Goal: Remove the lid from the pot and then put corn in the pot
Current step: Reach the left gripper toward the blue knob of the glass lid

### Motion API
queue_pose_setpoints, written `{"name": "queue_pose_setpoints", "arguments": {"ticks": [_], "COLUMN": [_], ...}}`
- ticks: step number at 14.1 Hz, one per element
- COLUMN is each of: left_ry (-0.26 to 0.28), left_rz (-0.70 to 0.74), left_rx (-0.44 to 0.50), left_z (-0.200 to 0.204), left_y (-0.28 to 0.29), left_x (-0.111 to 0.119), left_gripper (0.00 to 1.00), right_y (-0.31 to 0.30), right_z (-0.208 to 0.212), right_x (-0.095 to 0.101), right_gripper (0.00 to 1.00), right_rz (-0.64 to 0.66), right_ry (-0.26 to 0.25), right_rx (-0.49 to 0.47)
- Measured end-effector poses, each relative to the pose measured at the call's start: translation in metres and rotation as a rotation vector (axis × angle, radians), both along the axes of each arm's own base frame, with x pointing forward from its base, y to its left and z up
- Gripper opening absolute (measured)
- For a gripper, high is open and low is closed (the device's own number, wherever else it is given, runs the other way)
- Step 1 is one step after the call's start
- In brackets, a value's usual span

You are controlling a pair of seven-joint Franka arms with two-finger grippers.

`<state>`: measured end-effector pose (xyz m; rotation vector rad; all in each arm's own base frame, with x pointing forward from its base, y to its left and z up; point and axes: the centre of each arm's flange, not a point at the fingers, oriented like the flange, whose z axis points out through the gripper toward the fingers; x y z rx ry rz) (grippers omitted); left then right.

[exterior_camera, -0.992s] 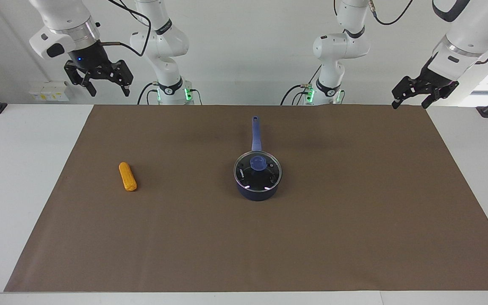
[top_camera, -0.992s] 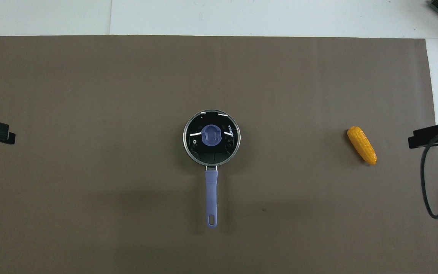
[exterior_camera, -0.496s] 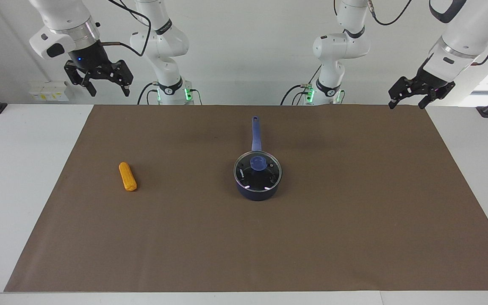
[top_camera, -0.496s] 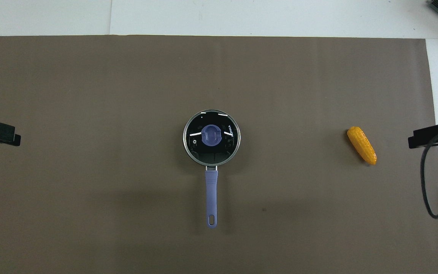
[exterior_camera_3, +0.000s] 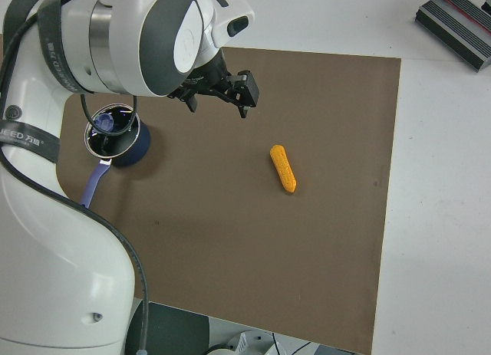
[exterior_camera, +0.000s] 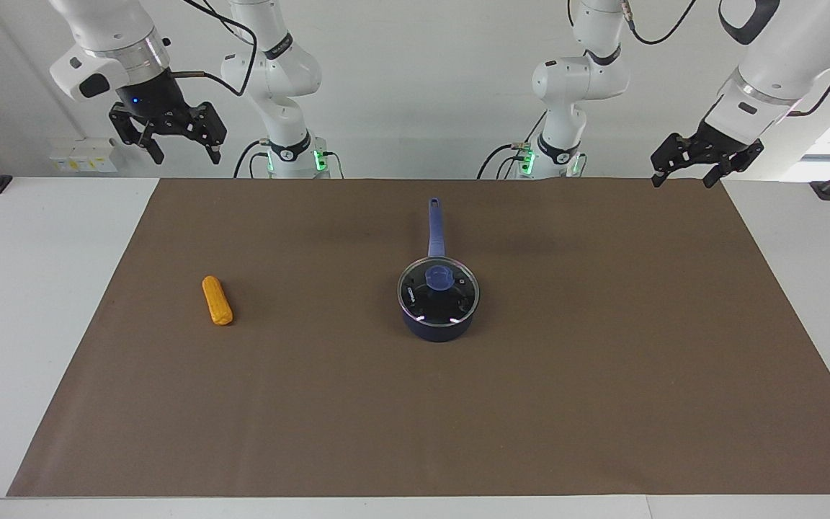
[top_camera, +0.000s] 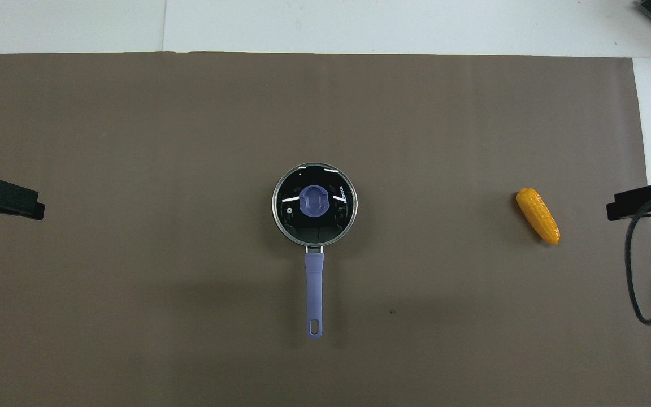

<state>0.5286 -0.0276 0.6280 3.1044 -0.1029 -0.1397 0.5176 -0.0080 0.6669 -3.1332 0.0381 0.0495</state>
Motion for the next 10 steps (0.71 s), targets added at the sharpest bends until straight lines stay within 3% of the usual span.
{"name": "queue_pose_setpoints", "arguments": {"ticks": [10], "left_ry": [0.001], "left_rz": [-0.123], "left_rx": [0.003], "left_z": [-0.049], "left_y": [-0.068], "left_x": [0.005], "left_gripper": [1.00], "right_y": [0.000], "right_z": [0.000], "right_x": [0.000], "right_gripper": [1.00], "right_rz": [0.000], "right_ry": [0.000], "right_rx": [0.000]}}
